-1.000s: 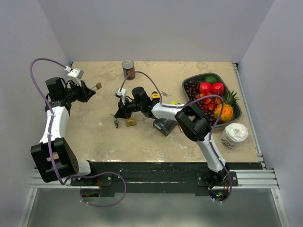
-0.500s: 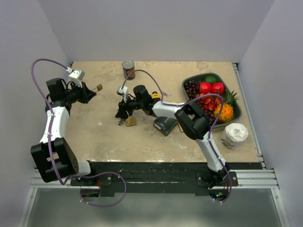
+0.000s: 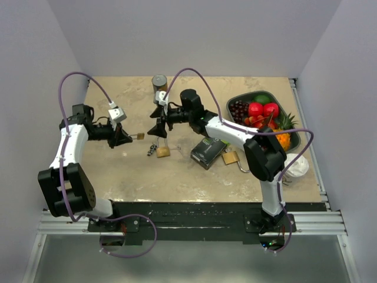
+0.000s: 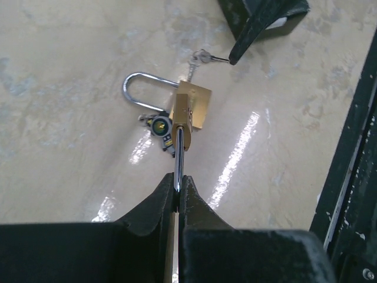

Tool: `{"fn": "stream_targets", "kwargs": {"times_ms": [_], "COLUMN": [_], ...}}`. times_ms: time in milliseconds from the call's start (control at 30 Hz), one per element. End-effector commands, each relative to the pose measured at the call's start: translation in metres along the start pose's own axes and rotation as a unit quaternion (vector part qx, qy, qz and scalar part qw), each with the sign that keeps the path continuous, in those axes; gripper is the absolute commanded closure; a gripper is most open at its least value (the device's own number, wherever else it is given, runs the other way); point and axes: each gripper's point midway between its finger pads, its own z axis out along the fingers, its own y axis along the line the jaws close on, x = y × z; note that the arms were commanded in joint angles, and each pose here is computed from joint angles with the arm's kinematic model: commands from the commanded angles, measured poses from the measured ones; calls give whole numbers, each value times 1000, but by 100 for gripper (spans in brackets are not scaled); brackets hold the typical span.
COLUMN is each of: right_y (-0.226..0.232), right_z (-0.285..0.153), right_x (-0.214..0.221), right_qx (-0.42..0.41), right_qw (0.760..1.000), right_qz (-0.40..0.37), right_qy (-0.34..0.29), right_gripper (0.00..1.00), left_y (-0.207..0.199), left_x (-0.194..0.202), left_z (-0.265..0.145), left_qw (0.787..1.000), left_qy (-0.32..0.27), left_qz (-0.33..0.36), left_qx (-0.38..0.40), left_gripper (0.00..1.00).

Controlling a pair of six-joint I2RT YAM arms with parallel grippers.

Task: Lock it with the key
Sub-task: Place the key at the center of the board, then place the lock at the center of the board.

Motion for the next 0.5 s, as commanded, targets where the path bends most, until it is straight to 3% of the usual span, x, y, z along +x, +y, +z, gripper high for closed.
{"fn": "stream_targets", "kwargs": {"times_ms": [0, 300, 467], "right_y": [36, 56, 55], "right_z": [-6, -7, -1], "right_x": [3, 17, 18], "right_qx": [-94, -120, -116], "right_qw": [995, 990, 990], "right_qz": [-41, -52, -53], "right_qy": [18, 52, 55], "right_gripper": [20, 22, 35], "left_y": [-31, -48, -51], "left_x": [-16, -27, -33], "left_z": [4, 13, 16], "left_qw": [994, 987, 988], "left_qy": [-25, -27, -31], "left_qz": [90, 133, 128], "left_qx": [61, 89, 87], "left_gripper": [100, 100, 100]}}
